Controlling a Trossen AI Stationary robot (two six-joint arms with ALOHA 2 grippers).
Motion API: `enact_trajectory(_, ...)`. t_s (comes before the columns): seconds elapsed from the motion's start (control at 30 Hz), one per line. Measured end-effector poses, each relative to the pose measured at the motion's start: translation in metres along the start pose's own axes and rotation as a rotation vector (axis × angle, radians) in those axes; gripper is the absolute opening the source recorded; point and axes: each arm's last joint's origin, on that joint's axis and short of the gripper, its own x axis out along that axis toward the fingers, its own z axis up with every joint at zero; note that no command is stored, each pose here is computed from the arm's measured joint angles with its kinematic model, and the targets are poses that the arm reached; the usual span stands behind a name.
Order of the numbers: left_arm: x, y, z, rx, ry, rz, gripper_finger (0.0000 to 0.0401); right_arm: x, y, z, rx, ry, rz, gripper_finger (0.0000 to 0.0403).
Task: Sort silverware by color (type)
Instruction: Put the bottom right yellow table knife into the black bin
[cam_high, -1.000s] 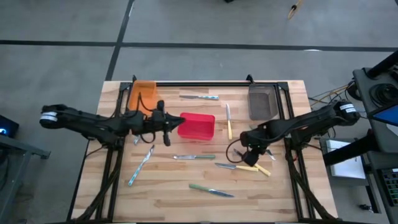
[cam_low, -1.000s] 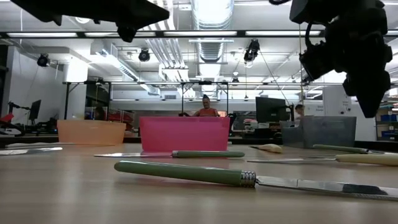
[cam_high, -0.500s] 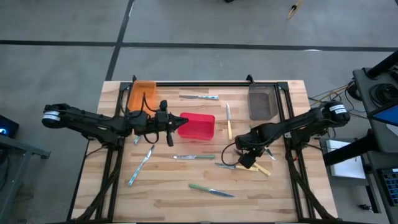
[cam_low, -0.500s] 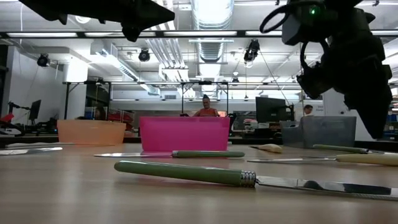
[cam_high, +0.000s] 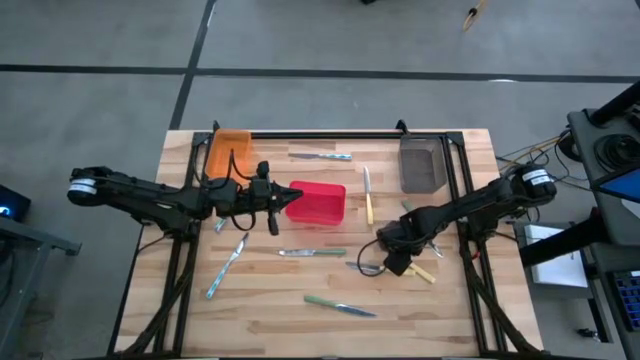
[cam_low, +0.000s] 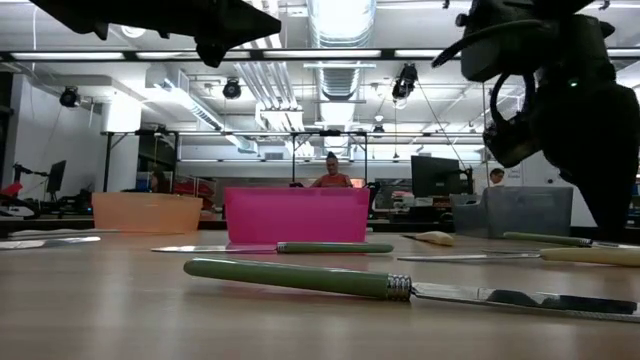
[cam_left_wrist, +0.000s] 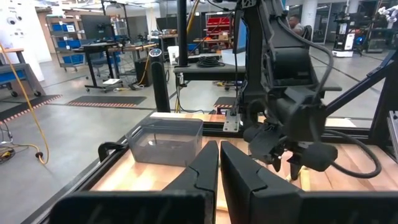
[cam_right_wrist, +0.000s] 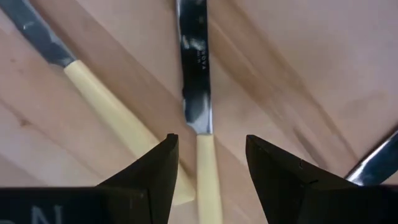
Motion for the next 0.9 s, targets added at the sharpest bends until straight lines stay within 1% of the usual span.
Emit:
enact_trajectory(0.33, 0.000, 0.000, 0.000, 0.008, 0.001, 0.000, 0.0000, 0.008, 0.008, -0.013, -0.010, -0.083, -0.088, 0.0177)
enact_trajectory(0.6, 0.000, 0.000, -0.001, 0.008, 0.001, 0.000, 0.0000, 0.026, 0.014, -0.016, -0.032, -0.071, -0.169, 0.0177)
enact_trajectory(0.77, 0.000, 0.000, -0.001, 0.008, 0.001, 0.000, 0.0000, 0.029, 0.015, -0.014, -0.012, -0.098, -0.205, 0.0177)
enact_trajectory(0.9, 0.000, 0.000, -0.001, 0.008, 0.001, 0.000, 0.0000, 0.025, 0.016, -0.011, 0.027, -0.170, -0.215, 0.0173)
